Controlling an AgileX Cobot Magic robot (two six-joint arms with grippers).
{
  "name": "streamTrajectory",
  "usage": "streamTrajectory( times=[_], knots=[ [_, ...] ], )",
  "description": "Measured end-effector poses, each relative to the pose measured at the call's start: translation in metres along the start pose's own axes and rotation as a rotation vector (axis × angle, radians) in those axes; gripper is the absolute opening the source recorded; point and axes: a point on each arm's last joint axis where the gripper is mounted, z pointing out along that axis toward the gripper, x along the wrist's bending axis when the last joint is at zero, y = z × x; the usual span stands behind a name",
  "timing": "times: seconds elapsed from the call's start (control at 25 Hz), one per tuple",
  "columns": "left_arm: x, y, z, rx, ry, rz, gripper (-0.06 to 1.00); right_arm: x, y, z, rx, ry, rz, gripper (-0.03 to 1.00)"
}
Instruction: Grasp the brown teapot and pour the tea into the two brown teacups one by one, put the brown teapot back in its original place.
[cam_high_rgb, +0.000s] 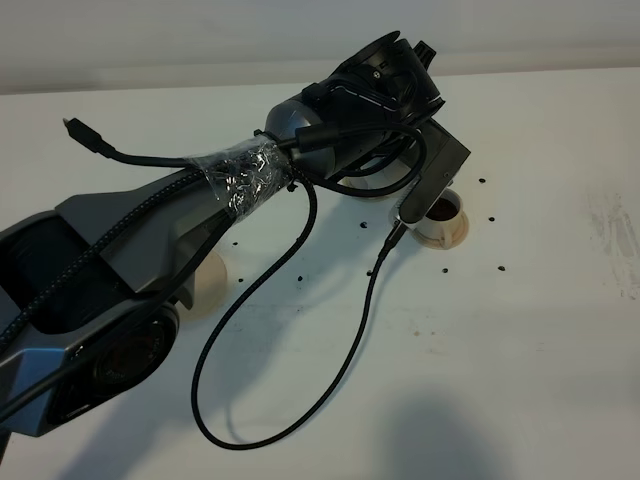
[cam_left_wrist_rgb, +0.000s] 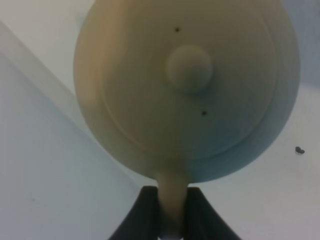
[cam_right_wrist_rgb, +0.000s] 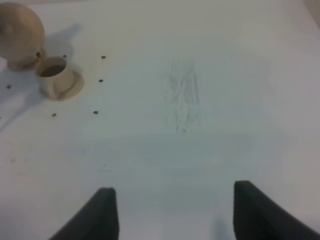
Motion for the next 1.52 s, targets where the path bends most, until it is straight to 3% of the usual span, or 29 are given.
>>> streamTrajectory(
  times=[0.88,1.52],
  knots=[
    [0.0000,0.0000,0.0000,0.000,0.000,0.020,0.01,0.0000,0.0000,0.0000,0.000,0.000,0.000,0.49],
    [-0.0007,0.0015,0.0000,-0.016,-0.008,-0.070,0.01,0.0000,0.0000,0.0000,0.000,0.000,0.000,0.49]
  ],
)
